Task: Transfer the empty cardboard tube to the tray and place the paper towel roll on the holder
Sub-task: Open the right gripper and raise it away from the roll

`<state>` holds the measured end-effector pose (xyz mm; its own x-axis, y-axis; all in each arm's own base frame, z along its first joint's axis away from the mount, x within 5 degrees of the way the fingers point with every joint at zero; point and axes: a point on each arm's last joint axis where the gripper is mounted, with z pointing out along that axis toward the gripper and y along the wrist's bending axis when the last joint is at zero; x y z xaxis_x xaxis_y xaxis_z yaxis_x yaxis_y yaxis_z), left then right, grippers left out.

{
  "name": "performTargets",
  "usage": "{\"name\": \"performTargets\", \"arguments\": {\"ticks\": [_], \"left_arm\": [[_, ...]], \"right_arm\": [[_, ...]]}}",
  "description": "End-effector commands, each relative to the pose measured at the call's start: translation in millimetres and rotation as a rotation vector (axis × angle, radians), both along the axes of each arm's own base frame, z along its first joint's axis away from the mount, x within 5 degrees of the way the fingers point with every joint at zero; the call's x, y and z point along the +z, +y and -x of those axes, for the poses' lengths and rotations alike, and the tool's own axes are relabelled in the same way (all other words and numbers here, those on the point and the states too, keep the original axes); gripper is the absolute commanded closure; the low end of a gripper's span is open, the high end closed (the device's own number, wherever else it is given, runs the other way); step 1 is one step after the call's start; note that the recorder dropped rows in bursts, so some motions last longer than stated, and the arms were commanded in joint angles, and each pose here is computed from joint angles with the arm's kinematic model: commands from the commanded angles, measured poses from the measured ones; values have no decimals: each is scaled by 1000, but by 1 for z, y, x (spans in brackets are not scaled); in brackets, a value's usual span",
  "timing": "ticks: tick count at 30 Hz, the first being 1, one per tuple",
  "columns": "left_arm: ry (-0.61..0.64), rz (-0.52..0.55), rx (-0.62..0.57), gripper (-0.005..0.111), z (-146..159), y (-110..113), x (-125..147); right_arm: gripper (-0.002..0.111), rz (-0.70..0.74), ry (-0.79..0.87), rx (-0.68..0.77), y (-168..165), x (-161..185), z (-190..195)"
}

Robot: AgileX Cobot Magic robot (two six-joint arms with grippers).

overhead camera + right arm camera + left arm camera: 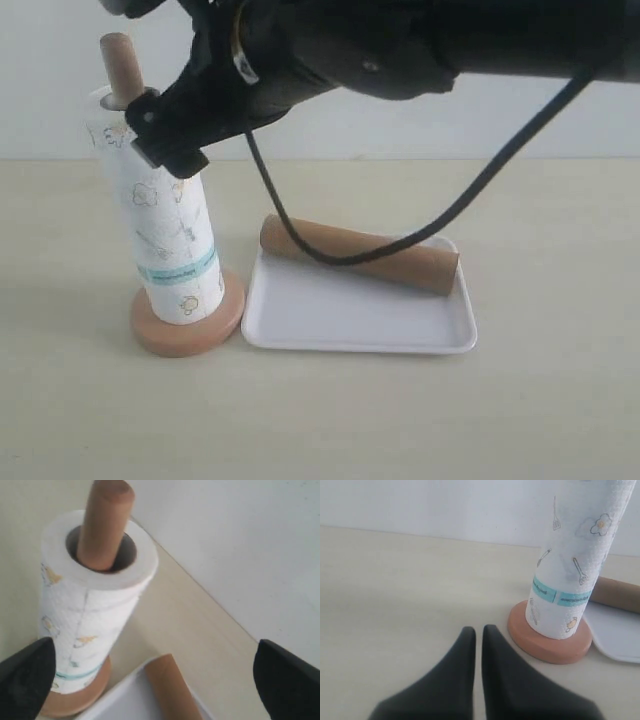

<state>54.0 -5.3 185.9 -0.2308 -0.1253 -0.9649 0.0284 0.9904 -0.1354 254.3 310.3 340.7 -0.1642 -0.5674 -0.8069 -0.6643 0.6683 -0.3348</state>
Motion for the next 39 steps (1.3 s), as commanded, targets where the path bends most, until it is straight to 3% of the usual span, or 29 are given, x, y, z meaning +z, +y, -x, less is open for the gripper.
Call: {"name": "performTargets", "arguments": {"ticks": [1, 8, 15, 36, 39], "left_arm": [[-3, 15, 1, 103, 0, 0, -1], [-3, 15, 1, 103, 0, 0, -1], [-3, 15, 1, 103, 0, 0, -1], [-3, 15, 1, 103, 0, 0, -1], [-3, 15, 1, 103, 0, 0, -1]], "right_arm": [[3, 76, -22, -53, -23, 21, 8], [3, 174, 5, -168, -56, 41, 20], [3, 447, 77, -409, -93, 39, 25], [3, 496, 6, -409, -96, 45, 23], [12, 483, 12, -416, -96, 44, 23]]}}
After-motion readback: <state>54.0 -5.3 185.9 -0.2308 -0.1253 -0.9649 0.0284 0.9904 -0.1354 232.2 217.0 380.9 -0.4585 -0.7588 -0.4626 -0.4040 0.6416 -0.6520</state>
